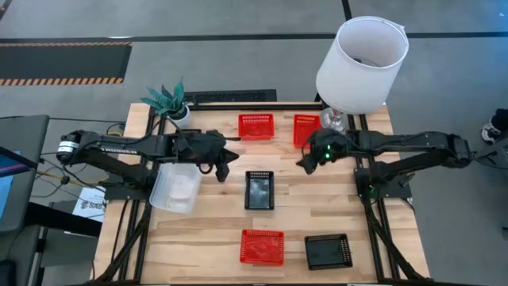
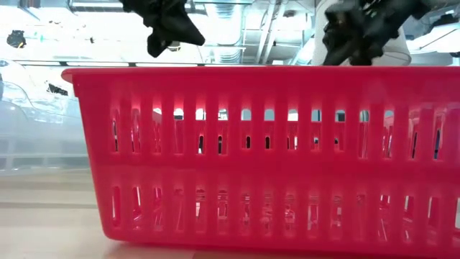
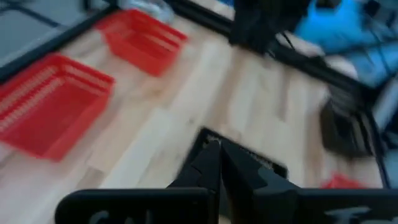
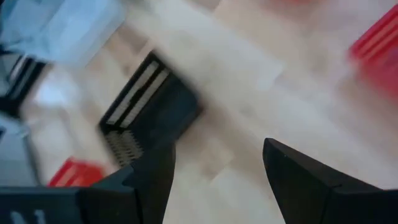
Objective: Stack baskets by color
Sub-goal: Stack the bottom red bin on the top right red bin
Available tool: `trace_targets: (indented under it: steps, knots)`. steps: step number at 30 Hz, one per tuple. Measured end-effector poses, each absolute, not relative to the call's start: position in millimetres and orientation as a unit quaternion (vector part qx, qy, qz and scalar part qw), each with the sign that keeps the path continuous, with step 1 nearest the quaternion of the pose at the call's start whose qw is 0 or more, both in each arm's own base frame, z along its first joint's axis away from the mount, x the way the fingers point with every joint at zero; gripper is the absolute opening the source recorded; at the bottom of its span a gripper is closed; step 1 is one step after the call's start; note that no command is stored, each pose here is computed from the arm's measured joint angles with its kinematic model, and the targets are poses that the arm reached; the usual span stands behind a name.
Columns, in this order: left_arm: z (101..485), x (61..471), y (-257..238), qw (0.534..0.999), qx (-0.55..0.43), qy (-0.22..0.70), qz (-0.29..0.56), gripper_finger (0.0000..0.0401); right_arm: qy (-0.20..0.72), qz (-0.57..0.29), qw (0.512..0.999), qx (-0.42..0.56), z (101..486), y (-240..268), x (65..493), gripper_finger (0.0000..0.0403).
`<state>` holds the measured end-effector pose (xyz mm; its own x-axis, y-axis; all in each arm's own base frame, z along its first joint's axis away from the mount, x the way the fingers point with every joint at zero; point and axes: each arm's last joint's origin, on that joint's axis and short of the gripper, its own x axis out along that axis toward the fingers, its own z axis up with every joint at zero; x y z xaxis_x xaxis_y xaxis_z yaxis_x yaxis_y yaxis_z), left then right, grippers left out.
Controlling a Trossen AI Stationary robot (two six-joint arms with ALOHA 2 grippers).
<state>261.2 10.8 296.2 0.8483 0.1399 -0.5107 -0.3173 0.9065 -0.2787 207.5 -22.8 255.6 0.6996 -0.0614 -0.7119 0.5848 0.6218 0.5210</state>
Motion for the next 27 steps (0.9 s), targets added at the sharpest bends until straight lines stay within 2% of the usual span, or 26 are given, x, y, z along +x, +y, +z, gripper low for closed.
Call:
trace_targets:
  steps: [4,7,13,15,17,19,22,27]
  knots:
    - [290,258,19,0.942,-0.152,0.295,0.055,0.0,0.392,-0.152,0.814,0.402,259,14,208,0.0253]
    - [283,249,24,0.929,-0.12,0.348,0.034,0.0,0.403,-0.098,0.816,0.402,267,46,208,0.0244]
    - [291,233,29,0.932,-0.08,0.354,0.008,0.0,0.381,-0.104,0.803,0.446,267,71,214,0.0235]
    - [296,228,31,0.937,-0.072,0.343,0.008,0.0,0.375,-0.065,0.829,0.41,264,85,222,0.0235]
    - [300,224,34,0.941,-0.063,0.332,0.01,0.0,0.323,0.0,0.883,0.34,264,103,240,0.0234]
    - [305,221,37,0.947,-0.055,0.317,0.014,0.0,0.299,0.032,0.91,0.286,255,114,255,0.0234]
    - [310,215,44,0.951,-0.061,0.303,0.015,0.0,0.317,0.019,0.911,0.264,240,119,280,0.0234]
    - [312,215,52,0.955,-0.07,0.286,-0.031,0.0,0.371,0.022,0.896,0.245,219,130,313,0.0234]
